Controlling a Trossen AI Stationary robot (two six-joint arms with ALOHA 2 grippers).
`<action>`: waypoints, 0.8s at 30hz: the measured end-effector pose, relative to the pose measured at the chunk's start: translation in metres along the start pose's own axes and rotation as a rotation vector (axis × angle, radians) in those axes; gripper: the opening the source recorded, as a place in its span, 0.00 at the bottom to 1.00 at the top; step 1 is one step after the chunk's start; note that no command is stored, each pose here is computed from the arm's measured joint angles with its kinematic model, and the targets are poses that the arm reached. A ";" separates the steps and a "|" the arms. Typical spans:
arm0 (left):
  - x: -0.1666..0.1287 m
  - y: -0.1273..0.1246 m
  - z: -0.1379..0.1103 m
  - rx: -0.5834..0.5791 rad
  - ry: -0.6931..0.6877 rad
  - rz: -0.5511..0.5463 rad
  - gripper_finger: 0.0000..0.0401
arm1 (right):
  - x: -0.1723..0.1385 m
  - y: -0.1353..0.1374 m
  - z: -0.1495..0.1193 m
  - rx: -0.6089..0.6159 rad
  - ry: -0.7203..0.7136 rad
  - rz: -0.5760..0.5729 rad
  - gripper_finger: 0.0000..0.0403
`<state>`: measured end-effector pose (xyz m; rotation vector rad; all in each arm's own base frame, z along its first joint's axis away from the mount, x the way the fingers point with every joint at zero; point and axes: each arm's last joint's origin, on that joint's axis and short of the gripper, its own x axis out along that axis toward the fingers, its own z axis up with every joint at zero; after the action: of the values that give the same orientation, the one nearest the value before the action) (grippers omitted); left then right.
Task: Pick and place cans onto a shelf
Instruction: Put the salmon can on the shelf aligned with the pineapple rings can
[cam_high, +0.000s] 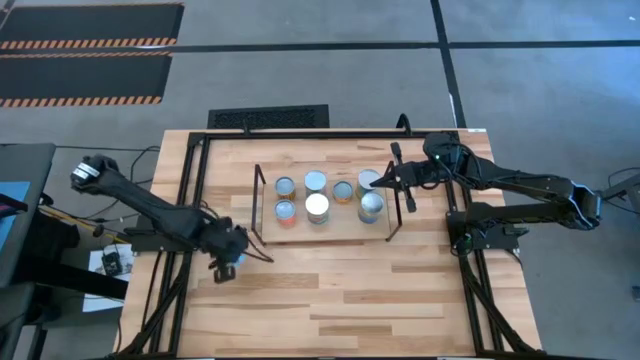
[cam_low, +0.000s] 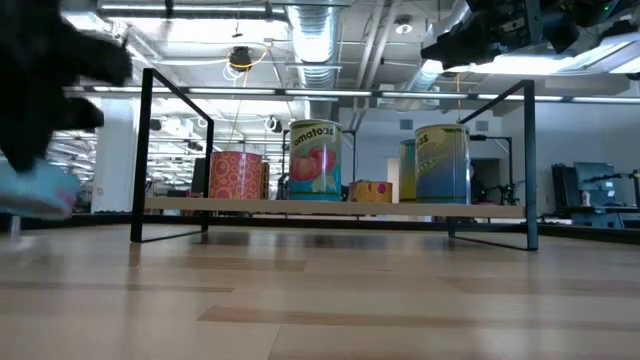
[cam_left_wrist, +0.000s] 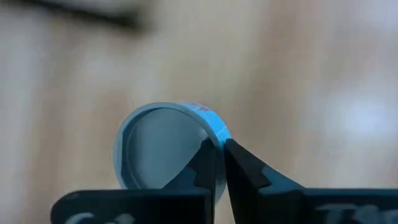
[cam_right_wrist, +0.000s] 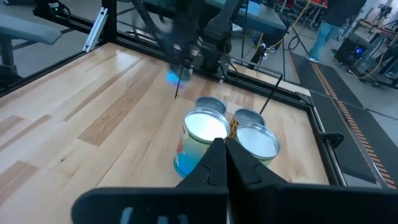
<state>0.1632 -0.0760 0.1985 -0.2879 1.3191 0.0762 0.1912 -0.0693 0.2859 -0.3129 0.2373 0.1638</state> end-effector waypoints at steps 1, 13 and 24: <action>-0.009 -0.005 0.002 0.011 -0.032 -0.078 0.01 | 0.000 0.000 0.000 0.001 0.001 0.001 0.01; -0.097 -0.037 0.053 0.213 -0.639 -0.306 0.01 | 0.008 0.020 0.000 0.021 0.041 0.122 0.01; -0.084 -0.047 0.156 0.509 -0.608 0.023 0.00 | -0.004 0.030 0.008 0.011 0.034 0.110 0.01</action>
<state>0.2989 -0.0728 0.3215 0.1797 0.7001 -0.1446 0.1830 -0.0395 0.2860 -0.2924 0.2892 0.2658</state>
